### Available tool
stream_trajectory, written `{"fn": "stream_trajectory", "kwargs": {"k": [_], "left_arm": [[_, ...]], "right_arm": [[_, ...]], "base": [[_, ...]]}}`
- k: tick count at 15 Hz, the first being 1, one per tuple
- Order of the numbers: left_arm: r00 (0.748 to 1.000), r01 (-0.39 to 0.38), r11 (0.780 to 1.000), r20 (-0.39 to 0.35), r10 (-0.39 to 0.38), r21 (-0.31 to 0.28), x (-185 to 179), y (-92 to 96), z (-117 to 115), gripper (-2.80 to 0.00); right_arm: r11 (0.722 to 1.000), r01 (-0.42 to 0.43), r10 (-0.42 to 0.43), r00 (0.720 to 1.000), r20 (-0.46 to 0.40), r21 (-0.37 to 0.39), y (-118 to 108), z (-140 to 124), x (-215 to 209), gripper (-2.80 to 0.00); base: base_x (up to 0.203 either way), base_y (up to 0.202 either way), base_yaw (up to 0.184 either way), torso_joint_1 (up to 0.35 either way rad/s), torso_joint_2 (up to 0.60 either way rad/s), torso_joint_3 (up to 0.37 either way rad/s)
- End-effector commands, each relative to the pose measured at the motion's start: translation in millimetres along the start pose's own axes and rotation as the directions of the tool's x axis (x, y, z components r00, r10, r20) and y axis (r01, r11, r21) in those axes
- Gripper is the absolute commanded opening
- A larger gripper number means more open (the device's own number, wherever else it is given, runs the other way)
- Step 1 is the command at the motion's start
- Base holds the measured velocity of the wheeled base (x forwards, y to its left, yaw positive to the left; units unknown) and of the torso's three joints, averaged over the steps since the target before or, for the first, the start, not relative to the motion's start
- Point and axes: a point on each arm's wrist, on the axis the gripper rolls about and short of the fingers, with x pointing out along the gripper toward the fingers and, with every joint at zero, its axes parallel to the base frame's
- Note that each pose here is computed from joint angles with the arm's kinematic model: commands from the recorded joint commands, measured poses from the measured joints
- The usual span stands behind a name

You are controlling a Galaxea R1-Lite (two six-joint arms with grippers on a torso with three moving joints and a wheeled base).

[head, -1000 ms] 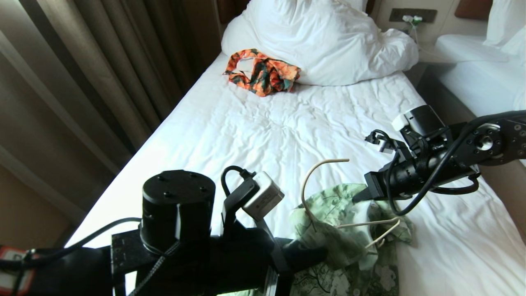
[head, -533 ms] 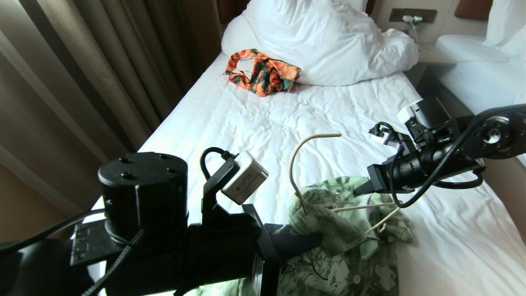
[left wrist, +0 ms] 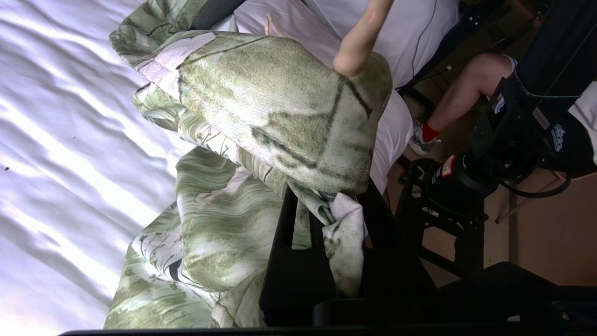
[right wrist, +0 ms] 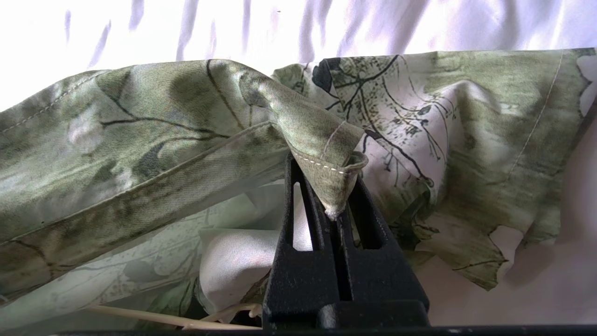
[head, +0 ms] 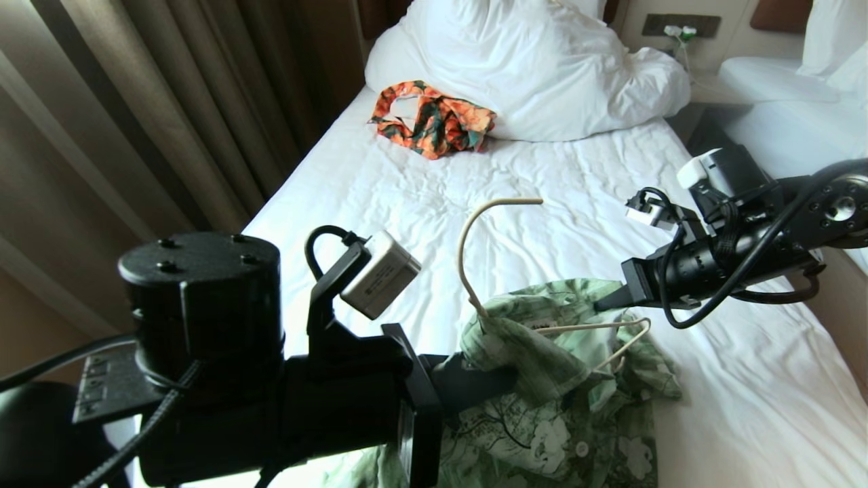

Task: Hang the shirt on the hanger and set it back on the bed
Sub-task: Hook the other side of the shirt onto the hanger

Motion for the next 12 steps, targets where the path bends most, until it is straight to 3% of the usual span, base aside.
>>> {"fn": "stream_trajectory", "kwargs": {"k": [1,6,12], "left_arm": [[1.0,0.0,1.0,0.016,0.0,0.003,-4,-0.7,3,-2.8],[0.998,-0.047,0.999,0.029,0.047,-0.001,-7,7.0,5,-2.8],[0.998,-0.038,0.999,0.056,0.037,0.008,-7,5.2,13,-2.8]], "right_arm": [[1.0,0.008,-0.008,1.0,0.005,0.01,-3,0,-3,-2.8],[0.999,0.03,-0.029,1.0,-0.007,0.044,-13,-2,-12,-2.8],[0.999,0.024,-0.023,1.0,-0.009,0.042,-11,-3,-12,-2.8]], "base": [[0.0,0.0,0.0,0.0,0.0,0.0],[0.0,0.0,0.0,0.0,0.0,0.0],[0.0,0.0,0.0,0.0,0.0,0.0]]}}
